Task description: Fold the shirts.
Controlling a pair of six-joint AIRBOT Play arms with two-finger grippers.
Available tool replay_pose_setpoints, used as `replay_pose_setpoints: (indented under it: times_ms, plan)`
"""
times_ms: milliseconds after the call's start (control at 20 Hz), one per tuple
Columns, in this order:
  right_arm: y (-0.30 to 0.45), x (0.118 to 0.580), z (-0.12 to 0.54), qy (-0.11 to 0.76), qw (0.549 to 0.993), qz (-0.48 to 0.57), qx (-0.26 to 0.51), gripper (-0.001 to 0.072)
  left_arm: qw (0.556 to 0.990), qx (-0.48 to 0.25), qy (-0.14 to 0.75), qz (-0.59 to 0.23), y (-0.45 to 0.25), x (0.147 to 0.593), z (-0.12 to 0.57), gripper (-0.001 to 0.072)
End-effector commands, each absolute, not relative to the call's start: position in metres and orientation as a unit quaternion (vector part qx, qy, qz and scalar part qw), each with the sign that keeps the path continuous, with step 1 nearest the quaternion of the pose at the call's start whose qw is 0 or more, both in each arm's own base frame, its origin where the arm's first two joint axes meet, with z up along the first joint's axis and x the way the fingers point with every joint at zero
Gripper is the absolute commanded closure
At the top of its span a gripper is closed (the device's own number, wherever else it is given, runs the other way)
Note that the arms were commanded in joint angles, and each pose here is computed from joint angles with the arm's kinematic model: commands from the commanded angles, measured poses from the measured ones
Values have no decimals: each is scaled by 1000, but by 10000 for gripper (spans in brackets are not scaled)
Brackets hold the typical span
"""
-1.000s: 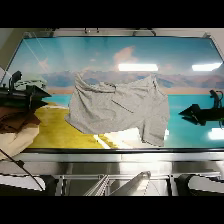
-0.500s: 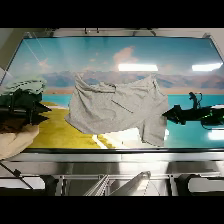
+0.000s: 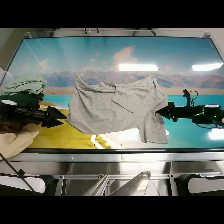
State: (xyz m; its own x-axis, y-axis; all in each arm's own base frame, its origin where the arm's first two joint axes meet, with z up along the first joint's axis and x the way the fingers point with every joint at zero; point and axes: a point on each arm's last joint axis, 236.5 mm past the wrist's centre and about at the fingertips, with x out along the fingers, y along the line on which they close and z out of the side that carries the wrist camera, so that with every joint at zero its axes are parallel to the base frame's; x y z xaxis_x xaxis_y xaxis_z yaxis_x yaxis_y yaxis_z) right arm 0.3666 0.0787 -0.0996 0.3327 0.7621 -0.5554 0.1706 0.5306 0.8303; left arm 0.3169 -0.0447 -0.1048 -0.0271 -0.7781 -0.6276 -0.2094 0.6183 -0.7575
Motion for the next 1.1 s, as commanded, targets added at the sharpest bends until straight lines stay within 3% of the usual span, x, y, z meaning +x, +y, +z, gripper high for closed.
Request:
replay_pose_setpoints:
  times_ms: [0, 50, 100, 150, 200, 400, 650, 850, 950, 1050]
  plan:
    - [85, 370, -89, 524, 687, 231, 447, 697, 596, -333, 683, -258, -80, 337, -123, 164]
    - [85, 369, -88, 524, 686, 233, 448, 697, 588, -328, 686, -274, -90, 340, -121, 165]
    - [86, 368, -87, 525, 684, 235, 448, 698, 573, -321, 695, -293, -100, 337, -119, 265]
    - [88, 366, -85, 526, 681, 242, 450, 698, 552, -316, 705, -313, -110, 330, -116, 583]
    - [91, 364, -81, 525, 677, 253, 450, 698, 537, -312, 712, -329, -116, 324, -111, 692]
    - [96, 351, -32, 502, 673, 315, 443, 698, 530, -307, 707, -354, -117, 310, -76, 693]
    - [75, 339, 71, 408, 746, 345, 398, 699, 585, -329, 655, -348, -88, 297, 11, 693]
    - [88, 300, 238, 181, 824, 425, 329, 698, 654, -372, 438, -492, -106, 290, 178, 692]
    - [89, 278, 320, 58, 879, 400, 254, 698, 713, -321, 277, -559, -107, 274, 281, 692]
    - [89, 254, 391, -47, 925, 342, 157, 698, 773, -257, 144, -561, -99, 254, 367, 688]
